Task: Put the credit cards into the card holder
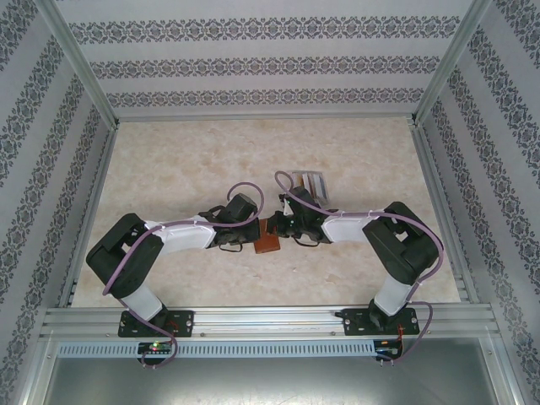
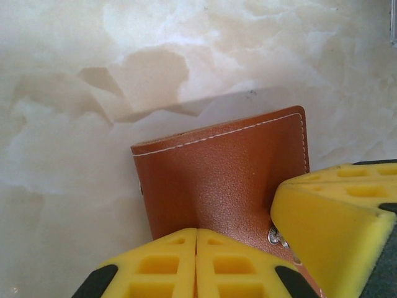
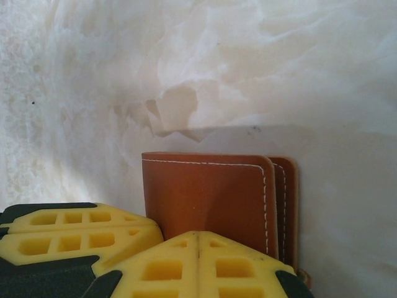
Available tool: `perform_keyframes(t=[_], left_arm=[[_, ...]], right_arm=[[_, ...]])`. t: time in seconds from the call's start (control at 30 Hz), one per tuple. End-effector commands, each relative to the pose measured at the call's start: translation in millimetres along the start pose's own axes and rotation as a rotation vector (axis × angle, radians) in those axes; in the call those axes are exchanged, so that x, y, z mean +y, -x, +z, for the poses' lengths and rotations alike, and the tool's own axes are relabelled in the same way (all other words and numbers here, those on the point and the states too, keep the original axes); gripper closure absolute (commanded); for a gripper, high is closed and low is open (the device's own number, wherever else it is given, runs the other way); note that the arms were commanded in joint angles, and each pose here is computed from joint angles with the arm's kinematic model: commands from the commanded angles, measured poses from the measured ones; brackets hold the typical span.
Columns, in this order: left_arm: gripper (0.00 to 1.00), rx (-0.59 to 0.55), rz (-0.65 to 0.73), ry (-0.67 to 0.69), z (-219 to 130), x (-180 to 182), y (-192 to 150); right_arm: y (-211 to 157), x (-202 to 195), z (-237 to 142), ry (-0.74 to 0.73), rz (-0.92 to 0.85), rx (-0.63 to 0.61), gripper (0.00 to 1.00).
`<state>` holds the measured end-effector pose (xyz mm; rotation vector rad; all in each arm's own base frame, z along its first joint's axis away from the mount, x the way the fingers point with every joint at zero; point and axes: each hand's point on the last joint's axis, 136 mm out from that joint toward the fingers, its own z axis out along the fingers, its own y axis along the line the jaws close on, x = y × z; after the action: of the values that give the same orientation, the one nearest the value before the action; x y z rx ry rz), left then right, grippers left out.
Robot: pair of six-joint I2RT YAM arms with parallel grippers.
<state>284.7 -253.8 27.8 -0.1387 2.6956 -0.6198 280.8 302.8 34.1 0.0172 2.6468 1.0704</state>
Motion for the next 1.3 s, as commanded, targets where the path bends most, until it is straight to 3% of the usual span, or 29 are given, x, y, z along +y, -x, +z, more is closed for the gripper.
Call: perform_keyframes(t=[0.0,0.43,0.67,0.83,1.1,1.27], left_arm=[[0.93,0.042,-0.04,0.074,12,24,-12],[0.95,0.097,-0.191,0.033,23,39,-20],[0.95,0.101,-0.282,-0.024,27,46,-16],[0.94,0.085,-0.273,-0.051,19,40,-8],[0.93,-0.009,-0.236,-0.037,-23,39,21],[0.91,-0.072,-0.235,-0.032,-54,45,40]], right_arm=[[-21,-16,10,-0.064,-0.039,0.039,1.0],[-62,-62,11,-0.33,-0.398,-0.001,1.0],[-83,-77,13,-0.394,-0.592,-0.046,1.0],[-92,-81,20,-0.349,-0.599,-0.03,1.0],[-68,-31,8,-0.218,-0.604,-0.118,0.81],[-38,10,-22,-0.095,-0.54,-0.222,0.71]])
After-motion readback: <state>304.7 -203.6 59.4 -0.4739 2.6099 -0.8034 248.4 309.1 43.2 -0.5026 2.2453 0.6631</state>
